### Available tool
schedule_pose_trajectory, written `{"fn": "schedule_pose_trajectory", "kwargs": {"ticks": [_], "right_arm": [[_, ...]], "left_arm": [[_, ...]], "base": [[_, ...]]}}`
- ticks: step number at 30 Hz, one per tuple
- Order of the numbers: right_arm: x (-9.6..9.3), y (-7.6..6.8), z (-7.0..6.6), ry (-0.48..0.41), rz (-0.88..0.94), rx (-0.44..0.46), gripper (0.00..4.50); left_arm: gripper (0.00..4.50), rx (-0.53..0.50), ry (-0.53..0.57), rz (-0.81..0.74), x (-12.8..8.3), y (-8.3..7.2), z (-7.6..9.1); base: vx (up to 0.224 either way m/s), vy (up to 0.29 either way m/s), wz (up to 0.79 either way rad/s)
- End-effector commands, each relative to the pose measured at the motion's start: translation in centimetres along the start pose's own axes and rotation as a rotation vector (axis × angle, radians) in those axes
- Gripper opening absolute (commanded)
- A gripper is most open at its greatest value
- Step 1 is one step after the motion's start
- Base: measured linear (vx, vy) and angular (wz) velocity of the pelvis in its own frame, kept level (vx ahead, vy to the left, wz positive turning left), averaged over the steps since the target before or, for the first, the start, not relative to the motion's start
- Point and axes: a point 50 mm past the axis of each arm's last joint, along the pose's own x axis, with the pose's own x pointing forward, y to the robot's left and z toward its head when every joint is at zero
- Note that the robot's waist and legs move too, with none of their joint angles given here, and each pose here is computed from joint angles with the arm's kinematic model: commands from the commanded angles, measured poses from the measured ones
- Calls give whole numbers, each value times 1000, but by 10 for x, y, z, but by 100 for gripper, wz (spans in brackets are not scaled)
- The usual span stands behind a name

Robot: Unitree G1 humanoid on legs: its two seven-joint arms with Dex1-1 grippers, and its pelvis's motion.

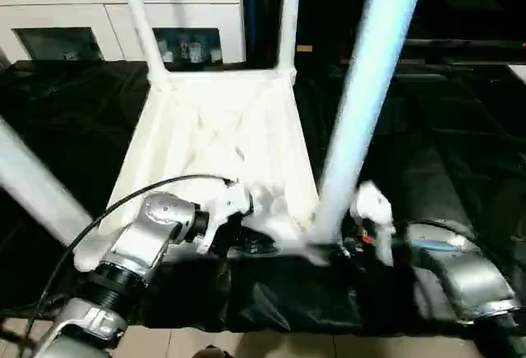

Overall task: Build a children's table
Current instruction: Rotate leg to tighten

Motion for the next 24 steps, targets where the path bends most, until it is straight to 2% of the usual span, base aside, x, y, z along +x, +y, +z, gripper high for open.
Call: {"fn": "schedule_pose_trajectory", "kwargs": {"ticks": [1, 2, 6, 7, 10, 11, 12, 14, 18, 19, 21, 23, 24], "right_arm": [[16, 0, -9, 46, -119, 28, 267], [26, 0, -10, 45, -211, 52, 267], [51, 9, -5, 20, -315, 111, 267], [51, 9, -5, 20, -315, 111, 267], [70, 18, 3, 3, -338, 91, 267], [72, 19, 3, 0, -338, 85, 267], [74, 20, 5, -5, -338, 73, 323], [73, 24, 10, -56, -279, 106, 337], [68, 22, 9, -58, -276, 111, 374], [60, 17, 8, -50, -276, 74, 389], [52, 13, 6, -42, -254, 43, 389], [35, 10, 4, -23, -145, -19, 389], [35, 10, 4, -23, -145, -19, 389]], "left_arm": [[0, 75, -116, -16, 19, -5, 32], [0, 66, -129, 7, 27, -8, 35], [0, 48, -148, 41, 44, -17, 40], [0, 48, -148, 41, 44, -17, 40], [0, 42, -166, 50, 57, -26, 44], [0, 40, -169, 50, 57, -26, 45], [0, 37, -173, 50, 59, -27, 45], [0, 37, -174, 48, 60, -28, 46], [0, 44, -165, 49, 57, -27, 43], [0, 47, -164, 47, 53, -25, 41], [0, 53, -166, 32, 49, -24, 39], [0, 58, -168, -9, 39, -23, 35], [0, 58, -168, -9, 39, -23, 35]], "base": [[0, 0, 0], [0, 0, 0], [0, 0, 0], [0, 0, 0], [0, 0, 0], [0, 0, 0], [0, 0, 0], [0, 0, 0], [0, 0, 0], [0, 0, 0], [0, 0, 0], [0, 0, 0], [0, 0, 0]]}}
